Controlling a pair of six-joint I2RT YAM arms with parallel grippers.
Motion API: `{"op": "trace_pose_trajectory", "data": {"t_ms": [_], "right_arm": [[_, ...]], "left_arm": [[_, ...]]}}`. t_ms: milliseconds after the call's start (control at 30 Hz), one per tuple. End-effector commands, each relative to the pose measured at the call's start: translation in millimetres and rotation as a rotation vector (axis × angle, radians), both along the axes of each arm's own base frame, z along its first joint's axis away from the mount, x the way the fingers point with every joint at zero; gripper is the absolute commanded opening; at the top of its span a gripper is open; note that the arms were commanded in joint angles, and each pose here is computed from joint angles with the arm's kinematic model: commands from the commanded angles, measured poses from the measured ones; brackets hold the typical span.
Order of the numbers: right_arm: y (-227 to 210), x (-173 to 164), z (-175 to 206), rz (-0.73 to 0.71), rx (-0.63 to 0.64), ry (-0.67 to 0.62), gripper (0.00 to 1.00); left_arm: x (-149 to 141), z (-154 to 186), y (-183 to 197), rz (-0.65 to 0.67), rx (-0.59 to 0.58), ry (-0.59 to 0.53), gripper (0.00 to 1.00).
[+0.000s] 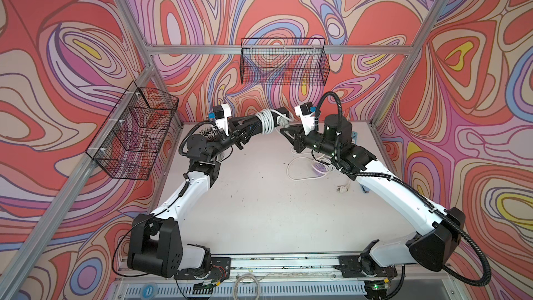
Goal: Unwrap the cord wrapped around the power strip
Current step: Unwrap the power cord from the power strip.
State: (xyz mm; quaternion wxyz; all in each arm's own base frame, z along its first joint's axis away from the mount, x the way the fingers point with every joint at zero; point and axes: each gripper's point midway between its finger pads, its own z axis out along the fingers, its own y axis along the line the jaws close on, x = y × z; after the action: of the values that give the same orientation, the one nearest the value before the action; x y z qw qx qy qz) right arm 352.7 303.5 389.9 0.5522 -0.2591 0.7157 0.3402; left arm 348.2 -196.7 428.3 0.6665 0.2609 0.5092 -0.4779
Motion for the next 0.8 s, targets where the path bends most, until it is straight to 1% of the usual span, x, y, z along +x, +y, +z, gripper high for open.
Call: {"op": "trace_pose_trajectory", "data": {"t_ms": [0, 167, 467, 567, 767], "right_arm": [[1.5, 7.6, 28.4, -0.051, 0.07, -0.055, 0.0], [40.7, -4.7, 22.1, 0.02, 0.061, -0.046, 0.0], [84.1, -18.9, -0.2, 0.084, 0.075, -0.001, 0.0], [86.8, -19.8, 0.9, 0.082, 0.073, -0.006, 0.0], [72.0, -20.3, 11.9, 0.036, 0.037, -0.041, 0.0]], "left_arm": [[-9.7, 26.3, 17.0, 0.059, -0.028, -0.121, 0.0], [-7.8, 25.5, 19.0, 0.076, -0.03, -0.119, 0.0], [-7.0, 26.3, 20.8, 0.086, -0.041, -0.117, 0.0], [-7.5, 26.5, 20.9, 0.09, -0.038, -0.119, 0.0], [-7.4, 26.1, 21.5, 0.1, -0.031, -0.121, 0.0]]}}
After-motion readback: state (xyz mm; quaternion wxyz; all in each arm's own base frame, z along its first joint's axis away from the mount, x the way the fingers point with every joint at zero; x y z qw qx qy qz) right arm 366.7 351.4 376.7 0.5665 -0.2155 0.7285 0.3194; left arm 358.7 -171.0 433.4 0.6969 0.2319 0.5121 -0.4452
